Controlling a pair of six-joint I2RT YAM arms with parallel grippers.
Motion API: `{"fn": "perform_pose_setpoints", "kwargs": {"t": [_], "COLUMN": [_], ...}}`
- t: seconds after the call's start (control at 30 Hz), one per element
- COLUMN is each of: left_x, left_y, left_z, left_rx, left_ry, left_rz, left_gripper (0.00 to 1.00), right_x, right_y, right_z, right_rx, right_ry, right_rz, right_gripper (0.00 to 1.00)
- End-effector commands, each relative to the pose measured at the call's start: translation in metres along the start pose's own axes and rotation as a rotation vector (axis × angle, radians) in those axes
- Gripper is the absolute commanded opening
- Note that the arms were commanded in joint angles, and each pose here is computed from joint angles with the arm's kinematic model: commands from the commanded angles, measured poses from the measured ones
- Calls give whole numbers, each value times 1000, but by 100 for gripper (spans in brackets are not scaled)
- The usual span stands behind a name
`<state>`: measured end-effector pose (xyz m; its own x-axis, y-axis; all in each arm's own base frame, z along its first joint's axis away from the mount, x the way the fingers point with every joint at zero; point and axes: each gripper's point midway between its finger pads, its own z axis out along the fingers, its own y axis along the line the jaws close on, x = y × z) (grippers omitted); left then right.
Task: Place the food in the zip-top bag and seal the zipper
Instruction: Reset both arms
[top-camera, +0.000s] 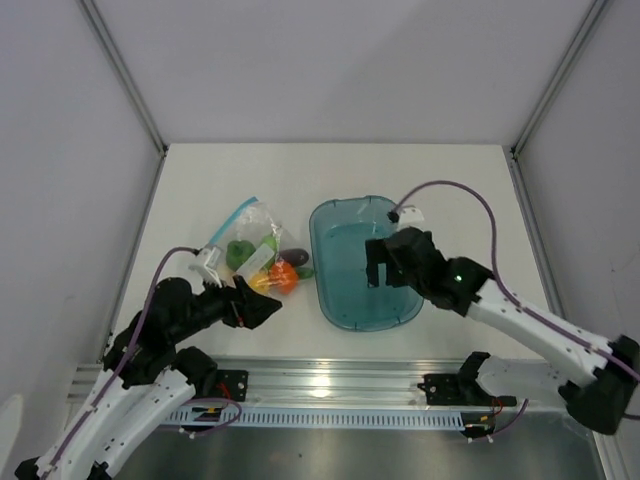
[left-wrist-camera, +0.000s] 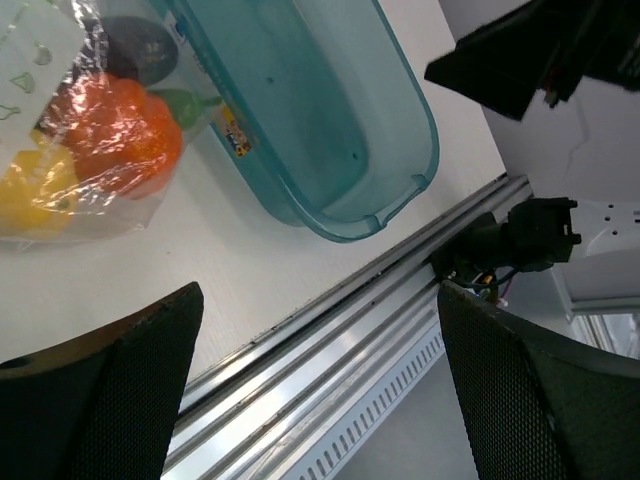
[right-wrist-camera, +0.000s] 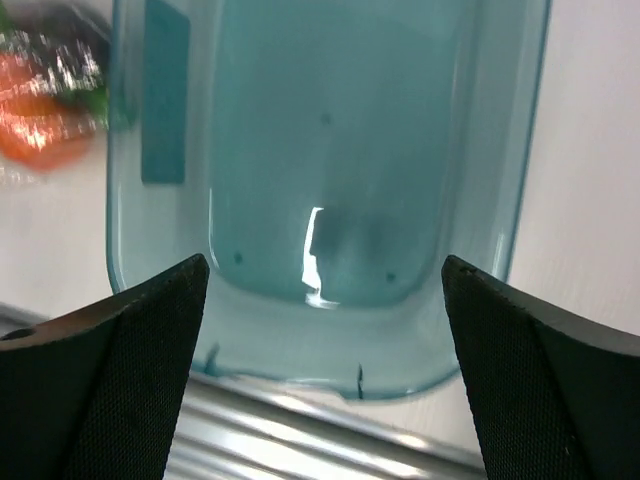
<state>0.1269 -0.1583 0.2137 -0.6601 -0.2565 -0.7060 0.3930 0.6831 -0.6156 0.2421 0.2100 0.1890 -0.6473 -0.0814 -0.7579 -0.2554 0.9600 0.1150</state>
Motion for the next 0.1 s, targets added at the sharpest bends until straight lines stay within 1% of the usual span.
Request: {"fn": "perform_pose_setpoints", "kwargs": {"t": [0.0, 0.03, 0.07], "left_x": [-5, -5, 0], "left_y": [-18, -19, -16], "left_z": [17, 20, 26], "left_rx": [115, 129, 131], "left_ry": [-16, -16, -6], "left_rz": [-48, -50, -58], "left_gripper": [99, 100, 100], "right_x": [5, 22, 28], "right_y": [-15, -20, -20], "right_z": [-37, -35, -39], "right_rx": [-34, -31, -50], "right_ry": [-99, -77, -71], "right_rz": [157, 167, 175], "right_gripper": [100, 99, 99]}}
